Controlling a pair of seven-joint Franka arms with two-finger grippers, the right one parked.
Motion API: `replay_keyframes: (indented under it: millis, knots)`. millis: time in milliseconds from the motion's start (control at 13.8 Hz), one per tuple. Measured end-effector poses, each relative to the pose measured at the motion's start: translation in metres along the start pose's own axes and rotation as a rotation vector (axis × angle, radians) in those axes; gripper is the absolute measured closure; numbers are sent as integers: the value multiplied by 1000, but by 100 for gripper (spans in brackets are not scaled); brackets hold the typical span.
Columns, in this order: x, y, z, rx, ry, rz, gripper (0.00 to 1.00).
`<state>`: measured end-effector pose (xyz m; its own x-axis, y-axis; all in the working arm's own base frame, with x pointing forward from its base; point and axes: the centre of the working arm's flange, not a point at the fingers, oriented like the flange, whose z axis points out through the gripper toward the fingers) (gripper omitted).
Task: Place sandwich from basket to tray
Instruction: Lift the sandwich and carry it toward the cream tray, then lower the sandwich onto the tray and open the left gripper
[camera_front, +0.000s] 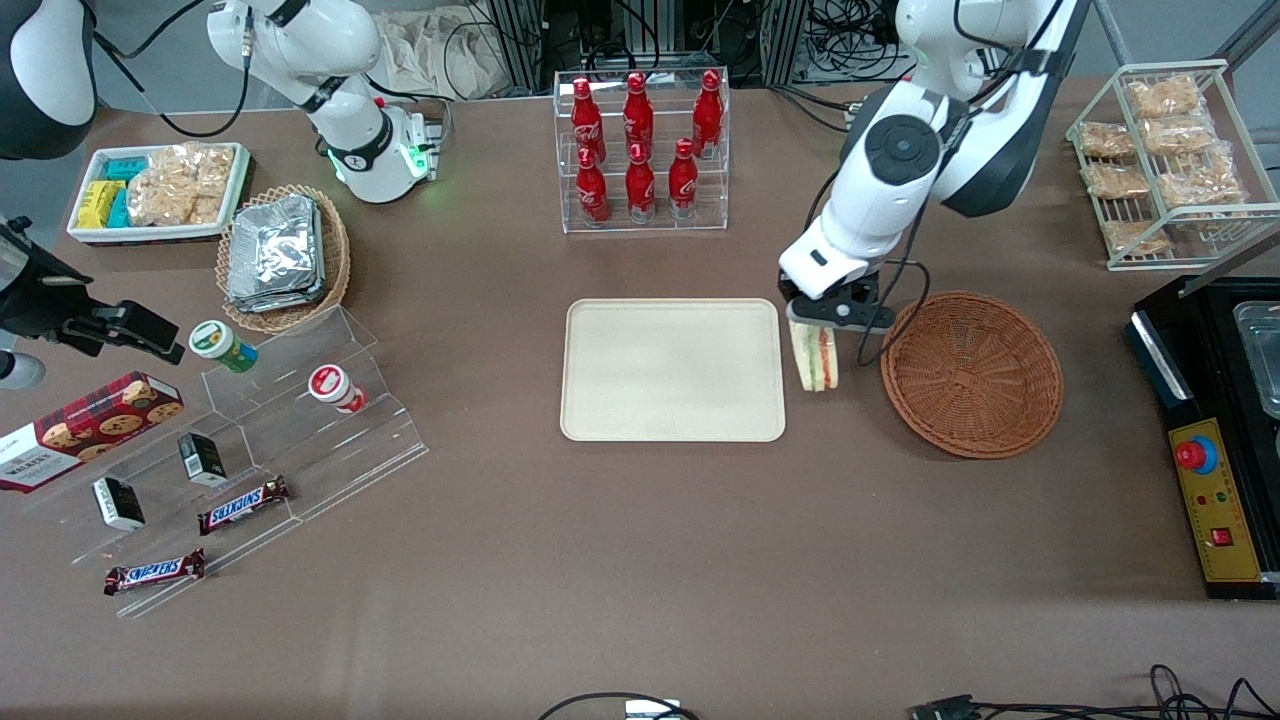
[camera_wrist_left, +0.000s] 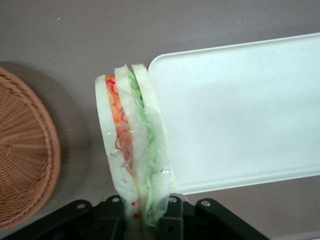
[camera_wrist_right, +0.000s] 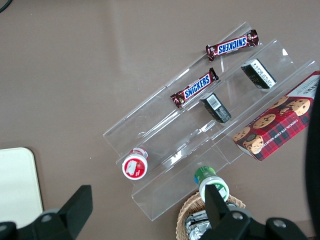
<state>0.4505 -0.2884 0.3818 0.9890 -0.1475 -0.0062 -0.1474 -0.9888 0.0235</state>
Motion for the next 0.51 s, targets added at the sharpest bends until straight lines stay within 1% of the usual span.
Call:
replay_keyframes:
  millis: [145,363,508]
  knots:
    - [10,16,12,15,-2,-17,81]
    - [15,44,43,4,10,-24,81]
    - [14,54,65,1,-2,-11,81]
